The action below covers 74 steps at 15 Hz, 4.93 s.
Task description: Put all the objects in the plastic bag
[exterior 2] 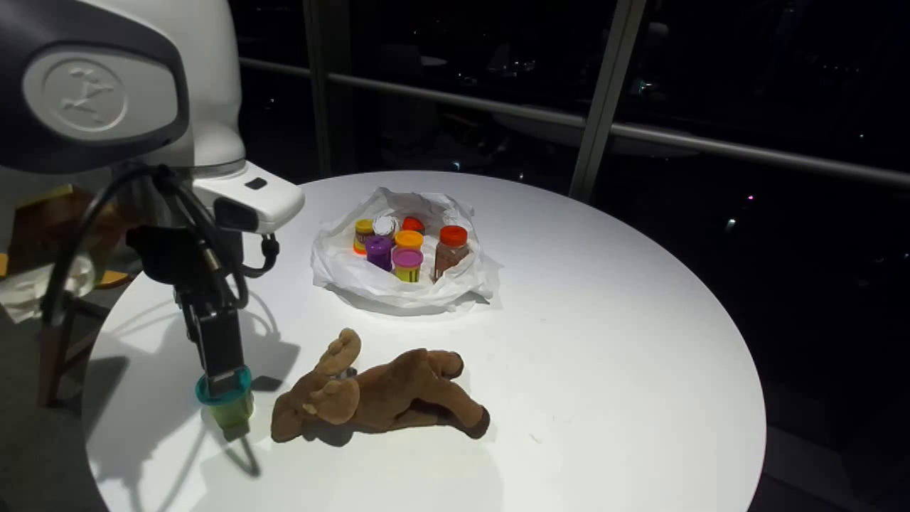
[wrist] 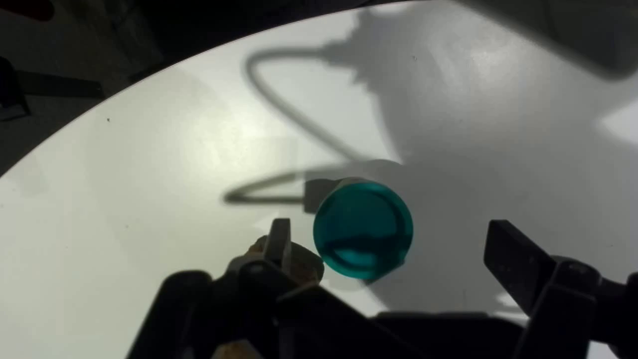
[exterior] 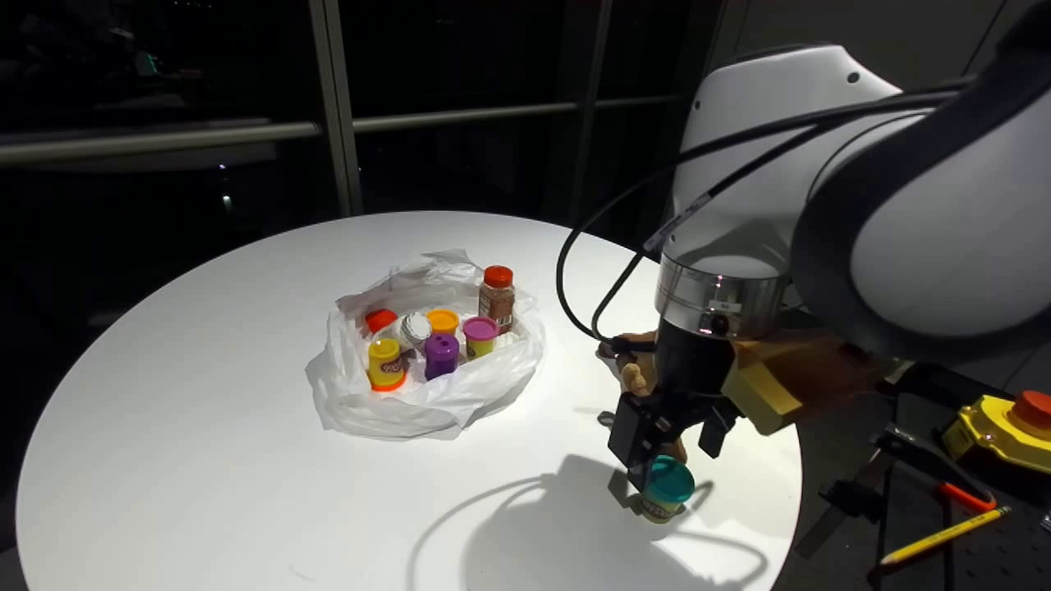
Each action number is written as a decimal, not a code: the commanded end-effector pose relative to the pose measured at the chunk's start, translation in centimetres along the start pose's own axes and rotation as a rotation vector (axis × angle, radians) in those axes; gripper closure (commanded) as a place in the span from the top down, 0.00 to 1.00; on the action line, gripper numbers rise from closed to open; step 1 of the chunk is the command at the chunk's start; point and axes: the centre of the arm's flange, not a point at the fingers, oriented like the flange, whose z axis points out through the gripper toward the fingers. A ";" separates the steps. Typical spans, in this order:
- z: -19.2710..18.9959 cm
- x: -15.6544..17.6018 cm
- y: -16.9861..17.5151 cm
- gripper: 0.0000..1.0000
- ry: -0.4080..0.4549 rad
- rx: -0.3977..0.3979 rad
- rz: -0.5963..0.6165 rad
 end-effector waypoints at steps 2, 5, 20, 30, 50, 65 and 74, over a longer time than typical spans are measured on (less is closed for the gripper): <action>1.8 -1.8 0.2 1.00 0.110 0.022 0.014; 2.8 -1.9 0.1 1.00 0.128 0.015 0.016; -1.8 2.5 -1.7 0.24 0.259 -0.106 0.068; -10.1 20.5 -11.3 0.24 0.465 0.019 0.054; -10.4 29.9 -9.7 1.00 0.569 0.052 0.138; -12.2 12.2 5.3 1.00 0.342 -0.044 0.372; -4.7 6.3 10.5 1.00 0.225 -0.199 0.376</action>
